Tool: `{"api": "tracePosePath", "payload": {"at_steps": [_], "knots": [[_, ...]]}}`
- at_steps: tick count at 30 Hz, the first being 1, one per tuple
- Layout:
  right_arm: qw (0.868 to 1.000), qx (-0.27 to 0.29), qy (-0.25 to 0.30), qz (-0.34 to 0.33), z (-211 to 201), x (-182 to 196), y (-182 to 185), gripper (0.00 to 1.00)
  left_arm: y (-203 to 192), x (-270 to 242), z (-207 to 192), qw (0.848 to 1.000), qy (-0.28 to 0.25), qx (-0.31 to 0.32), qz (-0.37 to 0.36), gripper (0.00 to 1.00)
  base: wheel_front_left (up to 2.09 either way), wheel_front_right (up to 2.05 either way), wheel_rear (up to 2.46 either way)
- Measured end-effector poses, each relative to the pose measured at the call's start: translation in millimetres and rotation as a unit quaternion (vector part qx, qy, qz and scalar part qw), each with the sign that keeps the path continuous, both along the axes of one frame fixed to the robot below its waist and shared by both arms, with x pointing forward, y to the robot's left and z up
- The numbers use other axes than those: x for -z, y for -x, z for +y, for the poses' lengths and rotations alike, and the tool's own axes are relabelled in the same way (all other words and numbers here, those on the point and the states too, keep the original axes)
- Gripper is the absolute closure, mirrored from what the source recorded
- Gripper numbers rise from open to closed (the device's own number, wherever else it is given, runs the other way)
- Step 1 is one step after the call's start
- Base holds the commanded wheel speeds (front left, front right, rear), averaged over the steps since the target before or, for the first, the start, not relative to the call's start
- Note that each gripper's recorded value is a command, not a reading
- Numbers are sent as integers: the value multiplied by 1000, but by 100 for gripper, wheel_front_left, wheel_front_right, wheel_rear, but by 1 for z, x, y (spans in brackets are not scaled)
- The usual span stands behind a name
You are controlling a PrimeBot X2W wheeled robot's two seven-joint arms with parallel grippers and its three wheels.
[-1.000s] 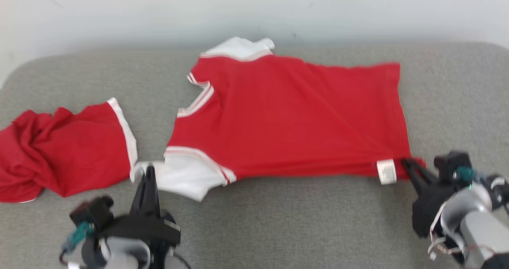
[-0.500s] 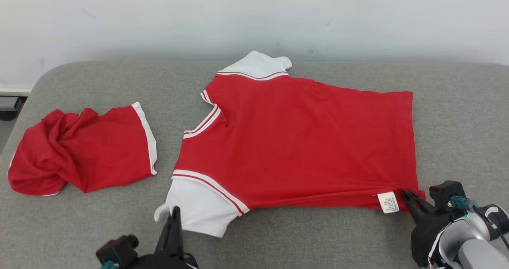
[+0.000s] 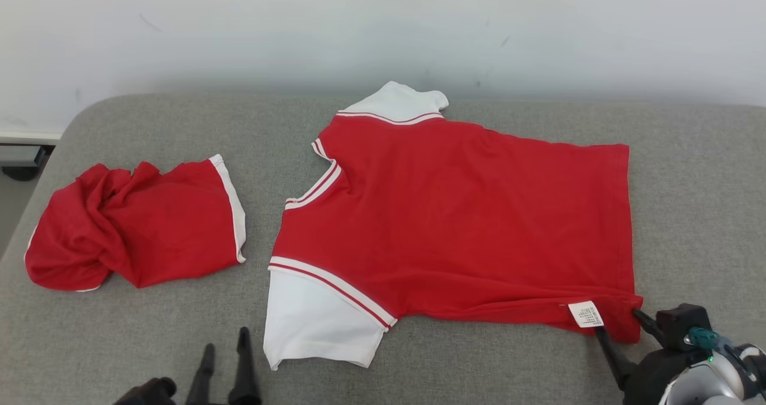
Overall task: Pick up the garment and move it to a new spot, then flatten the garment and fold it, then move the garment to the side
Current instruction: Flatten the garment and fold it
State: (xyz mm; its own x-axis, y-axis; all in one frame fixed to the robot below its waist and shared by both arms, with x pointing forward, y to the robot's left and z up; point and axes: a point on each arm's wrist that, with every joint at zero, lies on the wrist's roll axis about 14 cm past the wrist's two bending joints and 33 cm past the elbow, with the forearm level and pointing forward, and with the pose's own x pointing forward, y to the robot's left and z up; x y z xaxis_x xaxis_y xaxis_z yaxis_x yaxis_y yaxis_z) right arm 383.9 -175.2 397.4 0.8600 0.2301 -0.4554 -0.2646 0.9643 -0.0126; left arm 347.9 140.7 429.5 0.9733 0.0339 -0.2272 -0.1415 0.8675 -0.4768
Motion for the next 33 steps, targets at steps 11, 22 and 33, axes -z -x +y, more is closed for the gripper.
{"api": "tracePosePath", "payload": {"at_steps": [11,22,33], "knots": [[981,78,-87,-157,-4,-80,-10,0,-12,-48,40,990,-117,6,-82,0,0,0,0],[930,194,-232,-209,-17,-113,15,0,-18,-80,8,958,-224,102,-147,0,0,0,0],[925,220,-231,-209,-31,-112,28,0,-3,-52,5,963,-223,131,-70,0,0,0,0]]}}
